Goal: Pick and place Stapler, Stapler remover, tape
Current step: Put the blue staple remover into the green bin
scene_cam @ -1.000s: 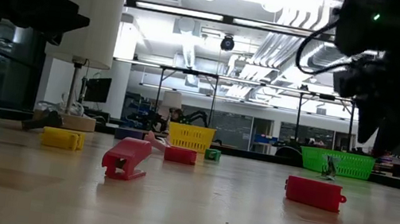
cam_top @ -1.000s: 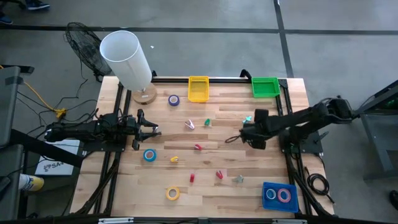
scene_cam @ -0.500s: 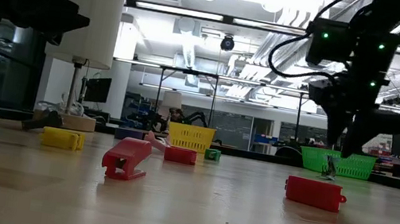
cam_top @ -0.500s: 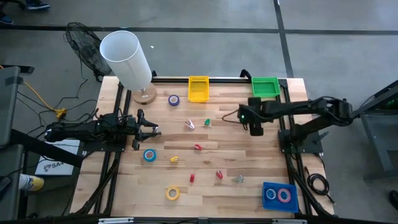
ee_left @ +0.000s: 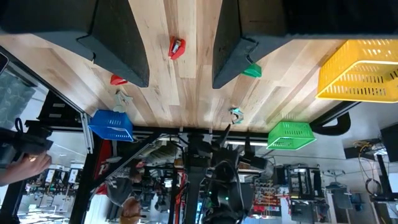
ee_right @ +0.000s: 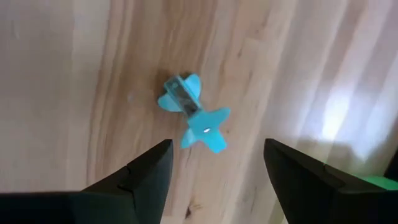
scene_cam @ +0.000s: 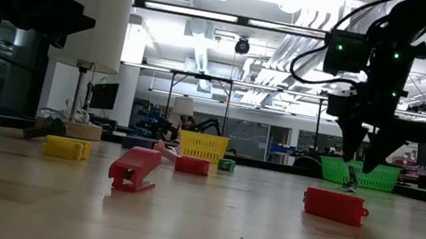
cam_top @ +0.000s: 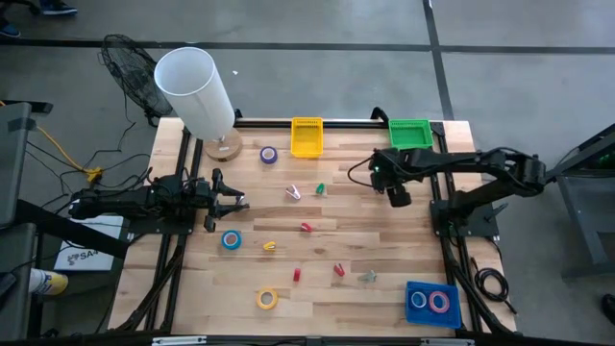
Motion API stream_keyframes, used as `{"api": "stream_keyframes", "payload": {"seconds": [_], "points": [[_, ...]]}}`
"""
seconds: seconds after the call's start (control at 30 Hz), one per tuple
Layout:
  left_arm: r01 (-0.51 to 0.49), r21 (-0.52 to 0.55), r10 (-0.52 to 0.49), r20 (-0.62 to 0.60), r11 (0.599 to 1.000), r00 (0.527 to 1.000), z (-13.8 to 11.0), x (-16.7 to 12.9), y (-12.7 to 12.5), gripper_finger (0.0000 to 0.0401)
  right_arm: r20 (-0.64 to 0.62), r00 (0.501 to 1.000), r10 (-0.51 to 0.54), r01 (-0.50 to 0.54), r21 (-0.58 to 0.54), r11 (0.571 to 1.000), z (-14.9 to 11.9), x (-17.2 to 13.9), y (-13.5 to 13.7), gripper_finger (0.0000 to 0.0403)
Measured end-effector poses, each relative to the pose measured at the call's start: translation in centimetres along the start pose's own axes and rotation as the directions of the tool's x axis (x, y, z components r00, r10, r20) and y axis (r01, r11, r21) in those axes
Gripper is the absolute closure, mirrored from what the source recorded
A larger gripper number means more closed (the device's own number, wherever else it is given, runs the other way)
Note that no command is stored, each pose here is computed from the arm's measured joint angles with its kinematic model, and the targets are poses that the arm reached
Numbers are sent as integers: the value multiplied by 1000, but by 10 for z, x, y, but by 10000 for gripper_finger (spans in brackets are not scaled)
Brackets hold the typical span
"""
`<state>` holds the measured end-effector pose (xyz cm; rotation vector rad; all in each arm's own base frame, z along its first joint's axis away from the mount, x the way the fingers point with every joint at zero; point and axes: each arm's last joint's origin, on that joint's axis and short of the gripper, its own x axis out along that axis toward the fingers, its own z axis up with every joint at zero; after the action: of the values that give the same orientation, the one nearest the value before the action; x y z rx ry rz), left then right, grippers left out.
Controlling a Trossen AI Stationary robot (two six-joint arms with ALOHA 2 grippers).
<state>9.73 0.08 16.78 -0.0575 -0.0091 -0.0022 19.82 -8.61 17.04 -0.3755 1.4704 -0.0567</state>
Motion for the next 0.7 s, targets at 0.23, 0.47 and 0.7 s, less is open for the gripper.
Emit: {"api": "stream_keyframes", "payload": {"seconds": [0.23, 0.47, 0.7], "points": [[0, 0, 0, 0, 1000, 1000, 0, 0, 0, 226, 20, 1000, 12, -12, -18, 1000, -6, 12, 4, 161], [0, 0, 0, 0, 1000, 1000, 0, 0, 0, 226, 62, 998, 21, -16, -83, 996, -5, 14, 3, 188], [0, 0, 0, 0, 1000, 1000, 0, 0, 0, 226, 77, 997, 31, -26, -76, 997, -6, 14, 0, 226]]}}
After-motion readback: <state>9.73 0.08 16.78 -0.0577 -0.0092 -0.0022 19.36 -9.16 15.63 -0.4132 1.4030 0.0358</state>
